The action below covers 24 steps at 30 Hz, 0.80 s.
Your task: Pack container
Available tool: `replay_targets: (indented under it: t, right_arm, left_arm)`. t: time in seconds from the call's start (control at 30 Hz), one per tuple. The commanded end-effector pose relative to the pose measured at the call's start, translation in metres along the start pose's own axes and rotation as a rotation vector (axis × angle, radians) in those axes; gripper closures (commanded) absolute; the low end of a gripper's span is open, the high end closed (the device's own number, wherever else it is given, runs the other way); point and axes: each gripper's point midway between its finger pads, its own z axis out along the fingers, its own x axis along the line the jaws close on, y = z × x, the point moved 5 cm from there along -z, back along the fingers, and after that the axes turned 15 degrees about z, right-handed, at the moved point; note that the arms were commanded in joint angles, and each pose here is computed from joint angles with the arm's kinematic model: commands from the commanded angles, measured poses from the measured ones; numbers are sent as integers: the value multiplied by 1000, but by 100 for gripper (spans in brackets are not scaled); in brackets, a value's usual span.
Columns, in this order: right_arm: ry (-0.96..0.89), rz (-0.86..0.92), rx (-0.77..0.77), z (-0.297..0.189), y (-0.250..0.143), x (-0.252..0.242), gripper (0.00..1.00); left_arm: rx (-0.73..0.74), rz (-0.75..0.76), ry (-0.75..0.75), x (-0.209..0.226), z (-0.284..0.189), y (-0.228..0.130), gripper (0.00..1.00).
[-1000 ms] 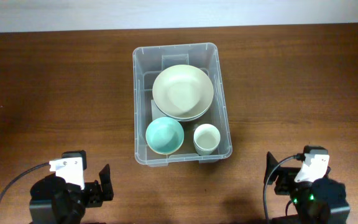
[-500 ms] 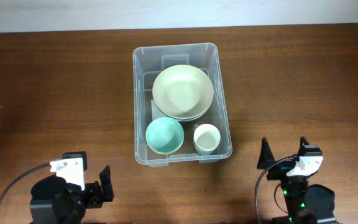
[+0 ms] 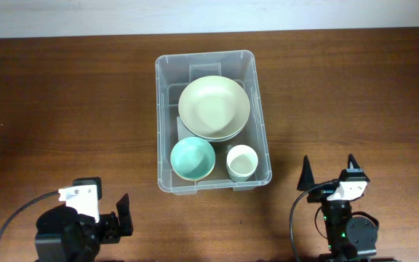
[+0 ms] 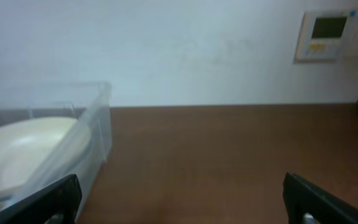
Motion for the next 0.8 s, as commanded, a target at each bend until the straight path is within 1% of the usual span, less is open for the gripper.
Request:
replay_targets:
  t: [0.0,0.1,0.77]
  right_arm:
    - [-16,-19,54,0,-12,-4,1]
    - [7,-19,66,-1,-14,-1,1]
    - [5,-20,66,-1,-14,-2,1]
  left_arm:
    - [-3,-13,-8,-1,0,-2,1]
    - [-3,-13,-8,-1,0,-2,1]
    - [-3,-13,-8,-1,0,-2,1]
